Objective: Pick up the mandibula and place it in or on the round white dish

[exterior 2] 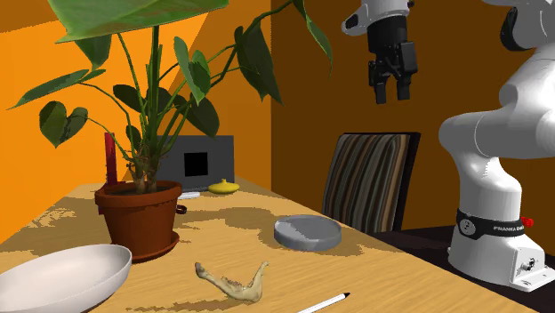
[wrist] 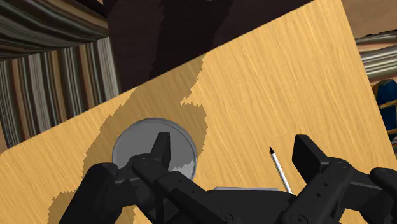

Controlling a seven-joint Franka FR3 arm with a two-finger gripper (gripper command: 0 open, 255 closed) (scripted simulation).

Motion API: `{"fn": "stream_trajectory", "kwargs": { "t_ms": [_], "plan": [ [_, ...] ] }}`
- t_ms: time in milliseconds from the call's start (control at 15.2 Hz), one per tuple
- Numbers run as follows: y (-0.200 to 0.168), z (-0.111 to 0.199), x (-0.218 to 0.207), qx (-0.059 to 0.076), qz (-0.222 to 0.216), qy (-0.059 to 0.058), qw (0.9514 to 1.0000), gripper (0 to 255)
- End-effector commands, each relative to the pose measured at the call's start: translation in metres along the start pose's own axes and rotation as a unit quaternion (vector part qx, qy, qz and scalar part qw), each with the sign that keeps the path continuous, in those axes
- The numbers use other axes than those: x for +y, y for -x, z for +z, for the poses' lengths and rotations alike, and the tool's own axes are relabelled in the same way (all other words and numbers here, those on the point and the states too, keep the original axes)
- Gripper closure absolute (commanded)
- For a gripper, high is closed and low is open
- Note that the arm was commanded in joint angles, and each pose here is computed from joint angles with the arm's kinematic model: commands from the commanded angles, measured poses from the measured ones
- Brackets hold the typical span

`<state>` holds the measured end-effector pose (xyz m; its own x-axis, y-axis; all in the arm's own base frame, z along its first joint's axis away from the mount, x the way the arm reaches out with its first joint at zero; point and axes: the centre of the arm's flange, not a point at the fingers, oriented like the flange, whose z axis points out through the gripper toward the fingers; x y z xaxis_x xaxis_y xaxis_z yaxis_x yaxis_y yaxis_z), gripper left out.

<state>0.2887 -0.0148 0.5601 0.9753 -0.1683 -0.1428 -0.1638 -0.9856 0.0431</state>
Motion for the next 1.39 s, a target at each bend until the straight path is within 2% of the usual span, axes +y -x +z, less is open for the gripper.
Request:
{"fn": "stream_trajectory", "kwargs": {
  "t_ms": [0, 330, 660, 990, 1320],
  "plan": [
    [0.000, 0.000, 0.000, 0.000, 0.000, 0.000, 1.0000, 0],
    [-0.055, 0.036, 0.003, 0.002, -0.060, -0.009, 0.9981, 0],
    [-0.110, 0.071, -0.001, 0.004, -0.120, -0.017, 0.9926, 0],
    [-0.165, 0.106, -0.012, 0.006, -0.180, -0.026, 0.9833, 0],
    [-0.218, 0.141, -0.030, 0.008, -0.239, -0.034, 0.9704, 0]
  ]
}}
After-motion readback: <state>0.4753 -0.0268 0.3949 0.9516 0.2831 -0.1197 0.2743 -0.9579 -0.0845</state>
